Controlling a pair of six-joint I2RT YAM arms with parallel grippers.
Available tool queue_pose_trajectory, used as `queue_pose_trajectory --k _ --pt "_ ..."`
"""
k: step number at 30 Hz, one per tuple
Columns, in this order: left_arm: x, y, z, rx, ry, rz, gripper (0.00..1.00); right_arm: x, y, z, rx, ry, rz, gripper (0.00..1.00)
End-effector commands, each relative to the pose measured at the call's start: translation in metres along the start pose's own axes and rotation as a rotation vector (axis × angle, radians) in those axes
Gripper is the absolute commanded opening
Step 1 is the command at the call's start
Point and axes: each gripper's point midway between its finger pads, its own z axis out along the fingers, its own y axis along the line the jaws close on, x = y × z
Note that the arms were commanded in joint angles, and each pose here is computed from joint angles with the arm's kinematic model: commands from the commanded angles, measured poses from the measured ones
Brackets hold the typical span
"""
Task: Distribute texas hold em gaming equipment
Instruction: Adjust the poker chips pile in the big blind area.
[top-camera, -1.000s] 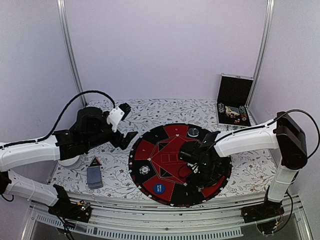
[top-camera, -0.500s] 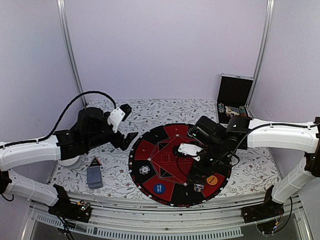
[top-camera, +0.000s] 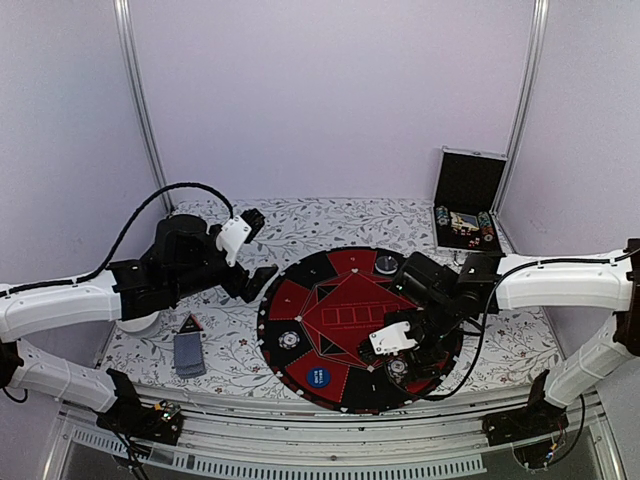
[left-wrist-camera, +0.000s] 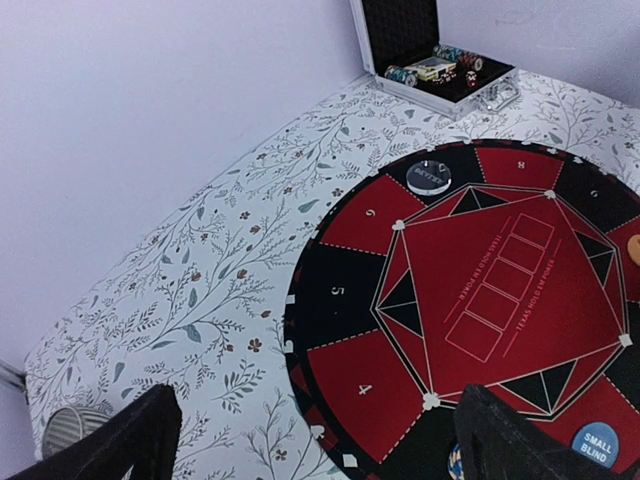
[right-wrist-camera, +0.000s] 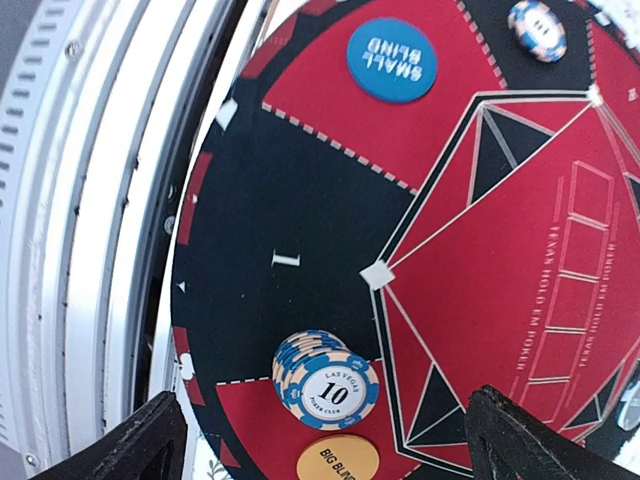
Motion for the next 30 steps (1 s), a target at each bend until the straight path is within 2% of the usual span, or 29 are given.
queue_pose_trajectory --k 1,14,19,27,30 --pt "0.006 -0.005 0.001 0.026 0.01 0.006 0.98 0.009 0.0 0.014 -0.036 0.016 -0.051 0.99" --pt "0.003 -0.007 -0.001 0.042 0.0 0.001 0.98 0.037 -0.005 0.054 -0.116 0.125 0.021 1.0" --pt "0.004 -0.007 -0.001 0.044 0.003 0.003 0.98 0.049 -0.008 0.063 -0.107 0.194 0.04 0.92" --pt "0.006 -0.008 0.001 0.046 0.008 0.008 0.98 0.042 0.002 0.07 -0.108 0.197 0.009 0.81" --pt "0.007 -0.008 0.001 0.048 0.011 0.008 0.98 0.044 0.004 0.074 -0.112 0.209 0.011 0.73"
